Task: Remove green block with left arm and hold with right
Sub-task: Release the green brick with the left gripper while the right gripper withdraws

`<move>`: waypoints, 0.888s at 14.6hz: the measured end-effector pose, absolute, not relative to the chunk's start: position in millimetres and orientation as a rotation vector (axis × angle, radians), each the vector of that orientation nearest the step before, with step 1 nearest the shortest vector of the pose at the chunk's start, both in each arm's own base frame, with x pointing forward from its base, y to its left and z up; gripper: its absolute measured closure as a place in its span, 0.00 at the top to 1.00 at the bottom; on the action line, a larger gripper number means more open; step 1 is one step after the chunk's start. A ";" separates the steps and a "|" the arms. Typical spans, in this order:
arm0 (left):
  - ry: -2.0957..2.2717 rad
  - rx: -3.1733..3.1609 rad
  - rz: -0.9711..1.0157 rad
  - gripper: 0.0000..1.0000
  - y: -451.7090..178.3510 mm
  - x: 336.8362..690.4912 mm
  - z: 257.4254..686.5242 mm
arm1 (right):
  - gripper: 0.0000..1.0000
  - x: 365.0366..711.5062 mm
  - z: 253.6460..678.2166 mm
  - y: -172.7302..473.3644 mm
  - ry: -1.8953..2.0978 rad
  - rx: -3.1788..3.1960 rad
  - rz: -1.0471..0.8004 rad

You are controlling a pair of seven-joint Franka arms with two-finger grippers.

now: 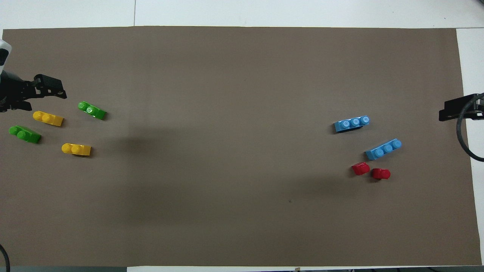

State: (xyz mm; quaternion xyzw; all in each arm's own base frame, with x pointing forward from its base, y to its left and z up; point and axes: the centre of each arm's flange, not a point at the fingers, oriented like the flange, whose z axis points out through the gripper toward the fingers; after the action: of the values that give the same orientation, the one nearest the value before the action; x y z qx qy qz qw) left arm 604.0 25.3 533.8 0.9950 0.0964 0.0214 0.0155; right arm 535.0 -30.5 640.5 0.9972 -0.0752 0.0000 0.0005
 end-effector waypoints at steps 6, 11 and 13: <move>0.030 3.118 0.053 1.00 -6.1 561.5 595.3 | 1.00 537.6 634.5 -31.3 -0.245 3.132 -0.024; -0.023 3.123 0.024 1.00 -21.5 548.5 606.8 | 1.00 537.4 634.3 -30.9 -0.264 3.131 -0.028; -0.058 3.147 0.017 1.00 -23.4 546.3 608.2 | 1.00 537.4 634.3 -30.9 -0.266 3.131 -0.028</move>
State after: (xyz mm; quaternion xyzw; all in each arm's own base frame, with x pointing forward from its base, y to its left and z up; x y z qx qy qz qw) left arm 546.3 -23.4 608.2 0.9998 -0.0185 0.0054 -0.0028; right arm 537.4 -30.9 634.3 0.9964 -0.0845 -0.0088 -0.0002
